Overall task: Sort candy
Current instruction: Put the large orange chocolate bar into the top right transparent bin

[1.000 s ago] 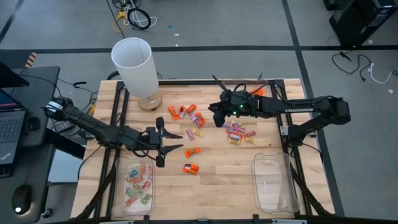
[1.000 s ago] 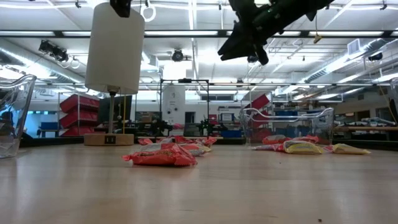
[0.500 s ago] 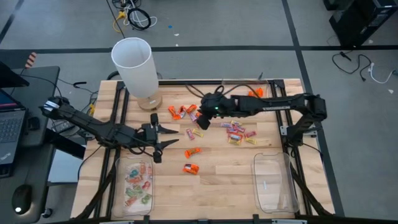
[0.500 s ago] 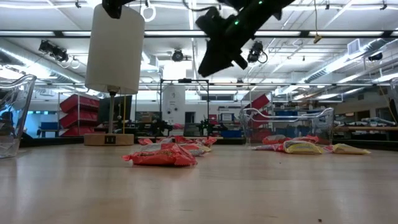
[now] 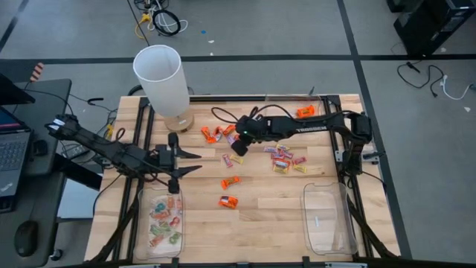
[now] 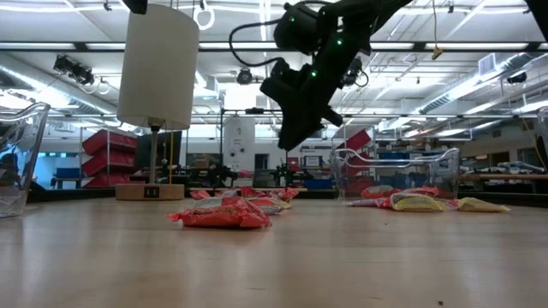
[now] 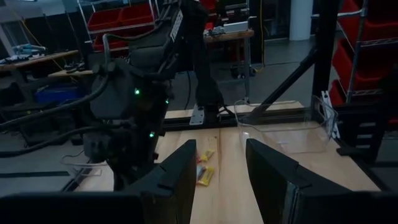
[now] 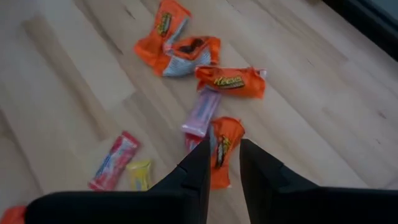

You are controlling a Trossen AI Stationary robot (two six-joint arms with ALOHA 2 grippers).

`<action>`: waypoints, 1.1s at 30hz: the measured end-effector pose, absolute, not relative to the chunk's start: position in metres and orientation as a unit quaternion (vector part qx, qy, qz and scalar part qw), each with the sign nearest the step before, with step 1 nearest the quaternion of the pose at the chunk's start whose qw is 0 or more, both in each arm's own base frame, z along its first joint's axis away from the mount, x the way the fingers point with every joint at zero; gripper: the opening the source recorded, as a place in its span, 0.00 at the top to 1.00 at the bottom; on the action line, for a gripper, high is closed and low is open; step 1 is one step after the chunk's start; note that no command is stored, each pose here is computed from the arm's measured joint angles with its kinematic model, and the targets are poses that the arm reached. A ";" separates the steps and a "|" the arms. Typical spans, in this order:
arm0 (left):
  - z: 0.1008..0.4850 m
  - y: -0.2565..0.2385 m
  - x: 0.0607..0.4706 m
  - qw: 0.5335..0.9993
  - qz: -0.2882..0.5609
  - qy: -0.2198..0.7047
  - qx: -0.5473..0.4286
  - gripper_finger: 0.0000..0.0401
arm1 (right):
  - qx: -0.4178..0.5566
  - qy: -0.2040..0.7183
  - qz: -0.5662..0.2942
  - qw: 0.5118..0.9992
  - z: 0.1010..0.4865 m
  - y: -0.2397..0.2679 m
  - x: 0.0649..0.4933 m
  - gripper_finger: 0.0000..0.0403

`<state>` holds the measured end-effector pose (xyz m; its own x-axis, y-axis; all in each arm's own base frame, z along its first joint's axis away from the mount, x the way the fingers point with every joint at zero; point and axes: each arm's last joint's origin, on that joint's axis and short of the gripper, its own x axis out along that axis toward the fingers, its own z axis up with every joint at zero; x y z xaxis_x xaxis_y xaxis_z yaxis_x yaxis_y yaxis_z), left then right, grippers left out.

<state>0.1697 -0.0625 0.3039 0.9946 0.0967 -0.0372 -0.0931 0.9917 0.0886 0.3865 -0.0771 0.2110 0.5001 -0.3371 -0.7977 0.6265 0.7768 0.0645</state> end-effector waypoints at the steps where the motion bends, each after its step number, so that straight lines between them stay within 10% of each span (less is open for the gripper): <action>1: 0.304 -0.062 0.169 0.998 0.048 0.022 0.044 0.65 | 0.178 0.412 -0.287 0.846 0.210 -0.079 0.387 0.81; 18: 0.297 -0.061 0.169 0.996 0.059 0.055 0.047 0.65 | 0.183 0.473 -0.299 0.808 0.158 -0.084 0.395 0.69; 33: 0.295 -0.061 0.169 0.995 0.060 0.064 0.042 0.65 | 0.202 0.495 -0.288 0.795 0.140 -0.083 0.397 0.83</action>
